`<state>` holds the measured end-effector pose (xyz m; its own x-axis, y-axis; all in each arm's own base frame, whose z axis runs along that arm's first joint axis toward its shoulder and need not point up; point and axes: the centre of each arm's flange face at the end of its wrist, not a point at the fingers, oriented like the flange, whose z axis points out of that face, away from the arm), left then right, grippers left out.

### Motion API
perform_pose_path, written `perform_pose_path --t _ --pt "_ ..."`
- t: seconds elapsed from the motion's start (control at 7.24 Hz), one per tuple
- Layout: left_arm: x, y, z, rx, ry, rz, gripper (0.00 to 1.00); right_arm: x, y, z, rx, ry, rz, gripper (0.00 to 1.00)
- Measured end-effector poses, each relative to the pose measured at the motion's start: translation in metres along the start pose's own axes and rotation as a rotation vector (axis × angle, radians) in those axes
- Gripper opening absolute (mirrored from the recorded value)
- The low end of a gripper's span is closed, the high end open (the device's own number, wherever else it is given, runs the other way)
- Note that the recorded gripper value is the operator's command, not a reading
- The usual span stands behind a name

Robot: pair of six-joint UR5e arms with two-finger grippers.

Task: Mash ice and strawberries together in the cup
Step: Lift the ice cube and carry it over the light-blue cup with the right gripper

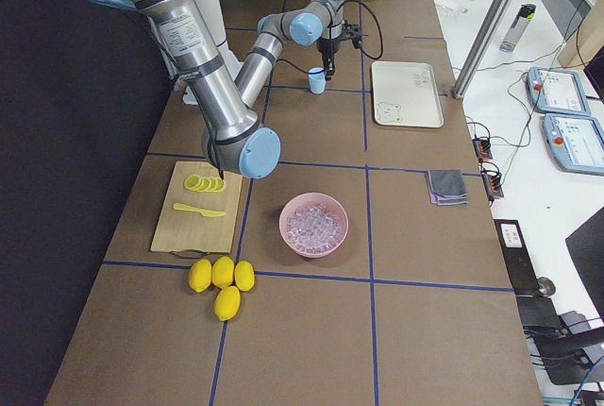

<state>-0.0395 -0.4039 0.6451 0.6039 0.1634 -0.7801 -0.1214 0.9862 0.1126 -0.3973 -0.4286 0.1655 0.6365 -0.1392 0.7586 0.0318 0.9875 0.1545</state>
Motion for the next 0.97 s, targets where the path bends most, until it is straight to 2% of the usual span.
perform_pose_path --t 0.28,0.55,0.83,0.97 --pt "0.000 0.000 0.000 0.000 0.000 -0.001 1.00 -0.018 -0.001 -0.009 0.039 -0.012 -0.007 0.00" --pt "-0.001 0.002 0.001 -0.003 -0.001 -0.004 1.00 -0.022 0.001 0.012 0.015 0.012 -0.014 0.00" --pt "-0.001 0.002 0.001 -0.003 -0.001 -0.004 1.00 -0.041 0.026 0.040 -0.008 0.035 -0.007 0.00" --pt "-0.001 0.002 0.001 -0.003 -0.001 -0.004 1.00 -0.057 0.036 0.048 -0.005 0.039 0.000 0.00"
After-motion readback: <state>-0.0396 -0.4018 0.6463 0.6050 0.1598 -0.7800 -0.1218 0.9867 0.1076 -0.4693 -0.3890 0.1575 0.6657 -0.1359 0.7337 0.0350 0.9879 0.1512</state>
